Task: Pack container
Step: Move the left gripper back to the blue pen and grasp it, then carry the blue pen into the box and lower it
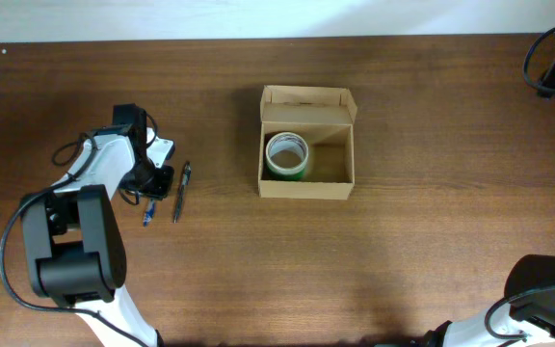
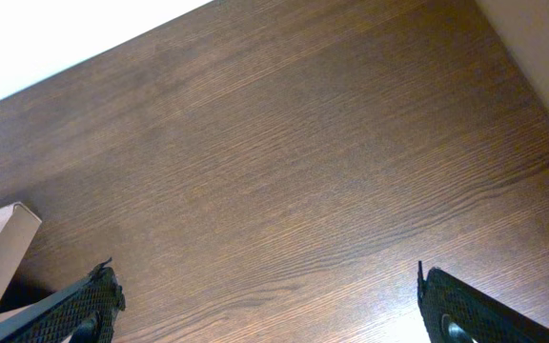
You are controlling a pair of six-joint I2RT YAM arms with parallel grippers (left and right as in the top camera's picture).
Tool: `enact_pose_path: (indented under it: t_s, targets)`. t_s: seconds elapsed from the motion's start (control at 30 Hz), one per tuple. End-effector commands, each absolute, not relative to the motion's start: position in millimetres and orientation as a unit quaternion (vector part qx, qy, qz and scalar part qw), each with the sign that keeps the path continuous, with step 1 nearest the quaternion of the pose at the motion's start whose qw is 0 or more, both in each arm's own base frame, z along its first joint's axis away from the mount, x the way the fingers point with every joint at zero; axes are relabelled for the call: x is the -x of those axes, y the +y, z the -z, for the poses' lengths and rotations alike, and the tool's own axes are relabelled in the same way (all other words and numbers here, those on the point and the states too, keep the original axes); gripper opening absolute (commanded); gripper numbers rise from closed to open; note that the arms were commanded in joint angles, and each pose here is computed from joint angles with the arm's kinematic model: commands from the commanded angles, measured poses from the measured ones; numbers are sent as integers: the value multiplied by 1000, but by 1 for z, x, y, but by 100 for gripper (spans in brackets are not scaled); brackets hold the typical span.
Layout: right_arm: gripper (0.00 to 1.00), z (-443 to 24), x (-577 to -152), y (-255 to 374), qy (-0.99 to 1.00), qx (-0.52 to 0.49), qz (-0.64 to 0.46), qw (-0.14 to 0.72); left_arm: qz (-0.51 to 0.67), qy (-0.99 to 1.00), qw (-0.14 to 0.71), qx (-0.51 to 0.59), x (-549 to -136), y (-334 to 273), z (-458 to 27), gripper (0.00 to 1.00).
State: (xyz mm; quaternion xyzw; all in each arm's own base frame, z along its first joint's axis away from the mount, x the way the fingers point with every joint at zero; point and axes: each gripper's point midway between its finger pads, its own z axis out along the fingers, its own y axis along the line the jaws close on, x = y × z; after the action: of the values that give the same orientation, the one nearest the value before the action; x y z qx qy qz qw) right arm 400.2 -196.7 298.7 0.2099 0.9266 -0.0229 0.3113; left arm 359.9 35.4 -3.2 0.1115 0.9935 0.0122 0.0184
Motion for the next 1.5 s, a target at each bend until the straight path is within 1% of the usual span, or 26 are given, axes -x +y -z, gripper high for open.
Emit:
enact_pose_path:
  t_s: [0.0,0.03,0.07,0.17,0.2,0.33,0.43,0.53,0.6,0.7,0.8,0.83,0.9,1.0,1.13,1.33,1.47]
  targets:
    - [99,-297,-403,-197,926,-213,17,311,-1,994,-23,-108,-343,35,26,30]
    - [99,-297,-403,-197,926,-213,17,311,0,994,-28,-108,-342,34,29,29]
    - [99,-297,-403,-197,926,-213,17,311,1,994,-31,-108,-340,34,30,26]
    - [99,-297,-403,-197,926,-213,17,311,0,994,-31,-108,-341,34,31,7]
    - [99,-297,-403,-197,926,-213,17,311,0,994,-31,-108,-341,34,31,2]
    - [99,-297,-403,-197,926,-213,17,311,7,994,-28,-108,-347,32,23,2]
    - [99,-297,-403,-197,926,-213,17,311,12,993,-16,-113,-366,29,-7,2]
    - [99,-297,-403,-197,926,-213,17,311,31,989,34,-144,-405,17,-67,2]
    - [99,-297,-403,-197,926,-213,17,311,42,981,91,-165,-433,6,-116,0]
    - [99,-297,-403,-197,926,-213,17,311,56,948,189,-248,-464,-24,-196,2]
    - [99,-297,-403,-197,926,-213,17,311,35,904,255,-342,-468,-59,-261,2]
    - [99,-297,-403,-197,926,-213,17,311,30,888,268,-372,-464,-74,-277,2]
    - [99,-297,-403,-197,926,-213,17,311,24,858,277,-431,-451,-105,-295,2]
    - [99,-297,-403,-197,926,-213,17,311,-2,830,250,-498,-429,-147,-292,2]
    - [99,-297,-403,-197,926,-213,17,311,-19,786,188,-588,-399,-201,-263,2]
    - [99,-297,-403,-197,926,-213,17,311,-25,743,116,-659,-386,-255,-202,1]
    - [99,-297,-403,-197,926,-213,17,311,1,737,73,-672,-383,-273,-159,2]
